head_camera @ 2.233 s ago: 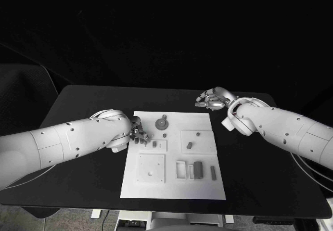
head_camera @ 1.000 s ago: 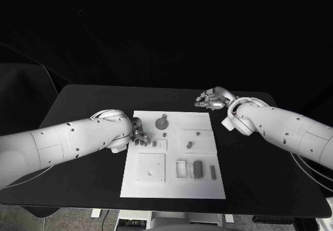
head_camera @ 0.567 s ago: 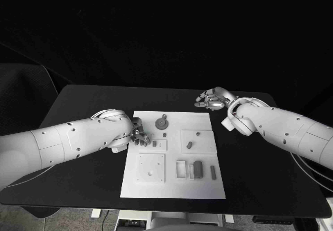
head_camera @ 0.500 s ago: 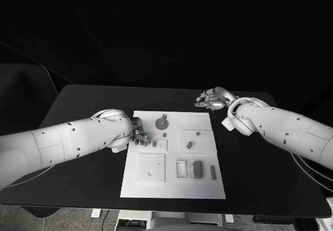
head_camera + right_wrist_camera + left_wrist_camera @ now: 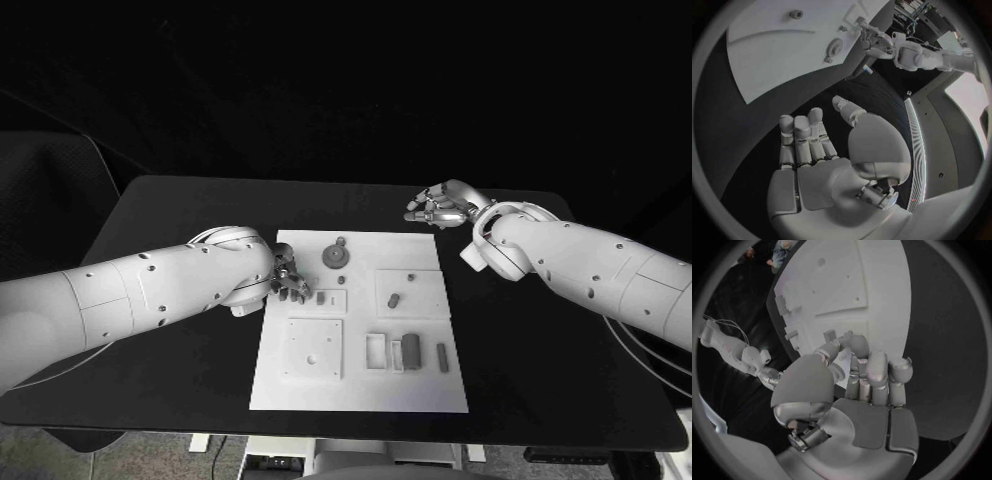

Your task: Assemble the parts on the task board

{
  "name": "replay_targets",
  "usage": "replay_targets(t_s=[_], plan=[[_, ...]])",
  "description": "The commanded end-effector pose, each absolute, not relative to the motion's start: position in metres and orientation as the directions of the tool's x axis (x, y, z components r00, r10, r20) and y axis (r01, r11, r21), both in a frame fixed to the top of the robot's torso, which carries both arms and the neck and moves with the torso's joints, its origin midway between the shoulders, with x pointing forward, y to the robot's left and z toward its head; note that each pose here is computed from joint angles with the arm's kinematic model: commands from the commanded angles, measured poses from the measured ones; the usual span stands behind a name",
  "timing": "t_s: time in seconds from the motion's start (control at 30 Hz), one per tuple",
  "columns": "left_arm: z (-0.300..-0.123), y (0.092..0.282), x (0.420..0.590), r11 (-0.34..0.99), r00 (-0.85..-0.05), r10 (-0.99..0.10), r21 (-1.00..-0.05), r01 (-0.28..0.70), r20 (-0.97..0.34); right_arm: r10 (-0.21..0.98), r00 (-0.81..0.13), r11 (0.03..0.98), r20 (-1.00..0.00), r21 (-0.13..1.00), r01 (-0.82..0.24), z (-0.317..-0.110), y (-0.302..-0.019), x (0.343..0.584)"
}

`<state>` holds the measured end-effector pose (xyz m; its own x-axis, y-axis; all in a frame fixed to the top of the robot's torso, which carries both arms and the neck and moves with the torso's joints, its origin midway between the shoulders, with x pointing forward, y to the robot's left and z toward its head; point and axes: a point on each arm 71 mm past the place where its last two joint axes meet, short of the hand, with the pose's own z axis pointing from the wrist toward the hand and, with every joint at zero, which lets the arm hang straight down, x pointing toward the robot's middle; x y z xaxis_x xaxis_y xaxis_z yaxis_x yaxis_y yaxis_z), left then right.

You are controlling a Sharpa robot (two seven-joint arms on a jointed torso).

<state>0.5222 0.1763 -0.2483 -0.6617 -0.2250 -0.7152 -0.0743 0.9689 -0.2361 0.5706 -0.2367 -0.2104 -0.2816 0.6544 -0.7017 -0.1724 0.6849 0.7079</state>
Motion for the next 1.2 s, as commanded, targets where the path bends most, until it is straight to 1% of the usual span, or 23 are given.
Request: replay_targets(t_s=[0.03,0.97,1.2], plan=[[-0.2497,0.1752,0.5213,0.970,-0.670,-0.218,-0.232,-0.071,-0.709,0.651,-0.294,0.683,-0.700,0.709,-0.178,-0.2108,-0.2357,0.5700],[-0.2483,0.1774,0.5225,0.967,-0.650,-0.235,-0.244,-0.079,-0.722,0.650,-0.295,0.682,-0.700,0.709,-0.178,-0.2110,-0.2353,0.5701],[-0.2487,0.1779,0.5222,0.961,-0.653,-0.258,-0.259,-0.098,-0.712,0.650,-0.295,0.682,-0.700,0.709,-0.178,-0.2111,-0.2352,0.5700]])
